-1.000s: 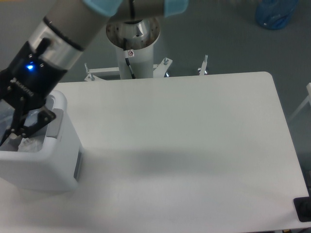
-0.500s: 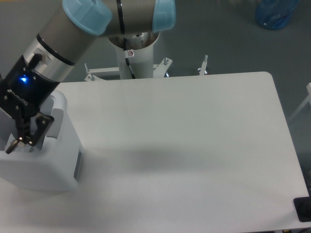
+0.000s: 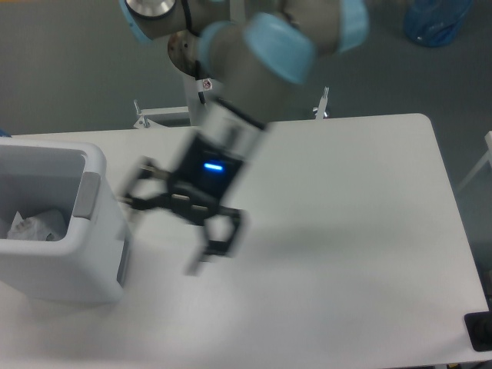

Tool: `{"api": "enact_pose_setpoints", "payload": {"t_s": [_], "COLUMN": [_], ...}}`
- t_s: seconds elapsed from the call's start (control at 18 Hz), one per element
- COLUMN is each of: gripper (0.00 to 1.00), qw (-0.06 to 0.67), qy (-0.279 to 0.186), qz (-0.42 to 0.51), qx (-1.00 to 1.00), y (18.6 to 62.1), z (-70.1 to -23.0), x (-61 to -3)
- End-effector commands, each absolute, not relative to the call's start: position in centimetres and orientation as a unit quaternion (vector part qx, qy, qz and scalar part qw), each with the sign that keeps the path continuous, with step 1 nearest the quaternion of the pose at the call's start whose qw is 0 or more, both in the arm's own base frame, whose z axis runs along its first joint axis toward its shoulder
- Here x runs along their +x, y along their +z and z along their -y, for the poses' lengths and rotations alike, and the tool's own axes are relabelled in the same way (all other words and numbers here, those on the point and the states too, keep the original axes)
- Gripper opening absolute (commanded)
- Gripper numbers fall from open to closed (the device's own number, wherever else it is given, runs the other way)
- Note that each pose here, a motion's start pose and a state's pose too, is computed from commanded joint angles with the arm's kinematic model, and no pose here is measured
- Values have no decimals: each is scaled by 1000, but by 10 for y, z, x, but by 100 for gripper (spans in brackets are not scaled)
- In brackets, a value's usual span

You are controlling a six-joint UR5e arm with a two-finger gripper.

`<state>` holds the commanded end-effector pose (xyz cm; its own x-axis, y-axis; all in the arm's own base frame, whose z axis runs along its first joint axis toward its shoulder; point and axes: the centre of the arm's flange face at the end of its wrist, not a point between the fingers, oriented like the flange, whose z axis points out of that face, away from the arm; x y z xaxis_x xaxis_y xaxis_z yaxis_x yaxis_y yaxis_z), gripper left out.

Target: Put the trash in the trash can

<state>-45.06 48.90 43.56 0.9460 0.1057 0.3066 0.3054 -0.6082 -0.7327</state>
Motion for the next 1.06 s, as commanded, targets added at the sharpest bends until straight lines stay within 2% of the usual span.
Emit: {"api": "enact_pose_setpoints", "payload": {"t_s": [0.17,0.33,0.44,0.67,0.83,1.06], "gripper": [100,100,100,100,100,100], "qw": [388,294,234,163,105,64], "qy": [-52,37,80,109,124,128], "qz": [105,92,79,66,3,-26], "qx": [-914,-951,-966,-978,-987,-989], "y": [407,396,389,371,360,349], "z": [-445,-427,-418,-406,-400,-401], "x": [-486,-500,-505,-508,-504,-493]}}
